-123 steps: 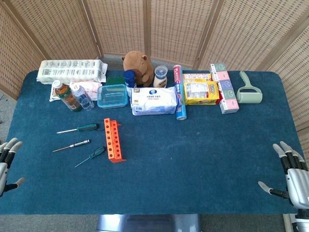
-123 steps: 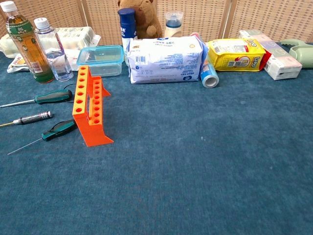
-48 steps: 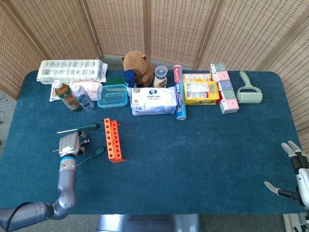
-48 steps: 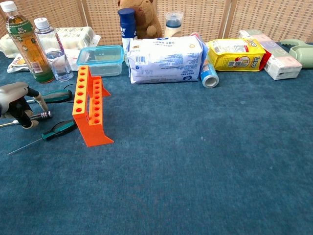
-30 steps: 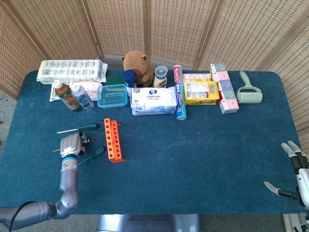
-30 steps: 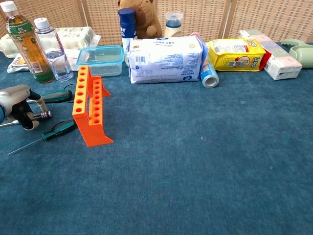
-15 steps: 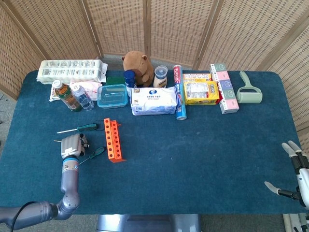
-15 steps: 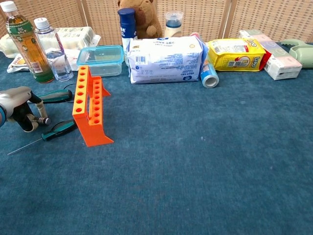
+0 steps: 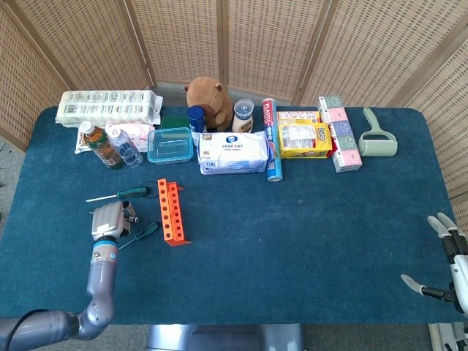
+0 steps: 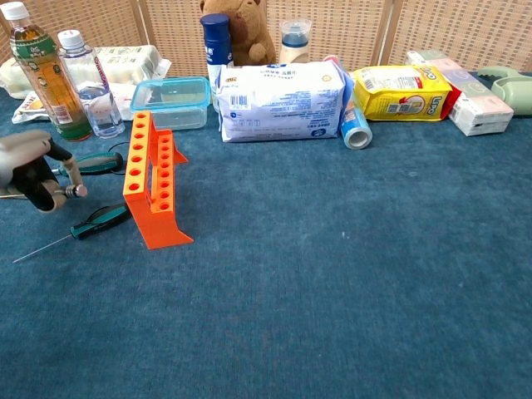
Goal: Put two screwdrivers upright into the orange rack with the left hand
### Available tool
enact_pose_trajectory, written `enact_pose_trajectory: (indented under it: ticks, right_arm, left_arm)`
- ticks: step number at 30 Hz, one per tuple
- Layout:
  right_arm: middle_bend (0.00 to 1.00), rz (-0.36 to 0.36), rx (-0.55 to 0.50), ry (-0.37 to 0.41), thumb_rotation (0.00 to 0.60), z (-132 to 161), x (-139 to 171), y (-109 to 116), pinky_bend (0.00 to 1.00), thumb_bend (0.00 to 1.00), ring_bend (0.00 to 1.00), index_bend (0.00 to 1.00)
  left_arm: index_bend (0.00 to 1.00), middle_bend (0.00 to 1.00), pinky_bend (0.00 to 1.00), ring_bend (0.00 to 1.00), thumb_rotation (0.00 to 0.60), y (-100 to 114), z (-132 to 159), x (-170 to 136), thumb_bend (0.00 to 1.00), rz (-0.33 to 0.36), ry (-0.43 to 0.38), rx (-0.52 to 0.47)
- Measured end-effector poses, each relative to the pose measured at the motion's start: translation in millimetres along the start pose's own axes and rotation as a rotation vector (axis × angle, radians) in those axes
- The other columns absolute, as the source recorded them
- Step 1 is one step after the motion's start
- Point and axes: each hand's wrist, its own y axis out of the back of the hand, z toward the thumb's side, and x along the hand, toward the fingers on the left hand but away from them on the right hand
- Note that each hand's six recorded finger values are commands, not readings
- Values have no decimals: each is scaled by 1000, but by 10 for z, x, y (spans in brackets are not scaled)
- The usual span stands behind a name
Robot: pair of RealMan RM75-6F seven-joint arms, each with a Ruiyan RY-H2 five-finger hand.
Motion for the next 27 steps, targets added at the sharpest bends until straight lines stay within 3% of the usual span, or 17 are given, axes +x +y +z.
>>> enact_pose_trajectory:
  ticks: [16, 27]
  right_arm:
    - [0, 5, 12, -6, 540, 4, -5, -36, 0, 0, 3, 38]
    - [0, 9, 19, -4, 543, 16, -9, -63, 0, 0, 4, 38]
  left_arm:
    - [521, 919, 974, 931, 600, 786, 142, -870, 472, 103, -253, -95]
    - [521, 919, 974, 931, 600, 1118, -34, -1405, 472, 152, -388, -211]
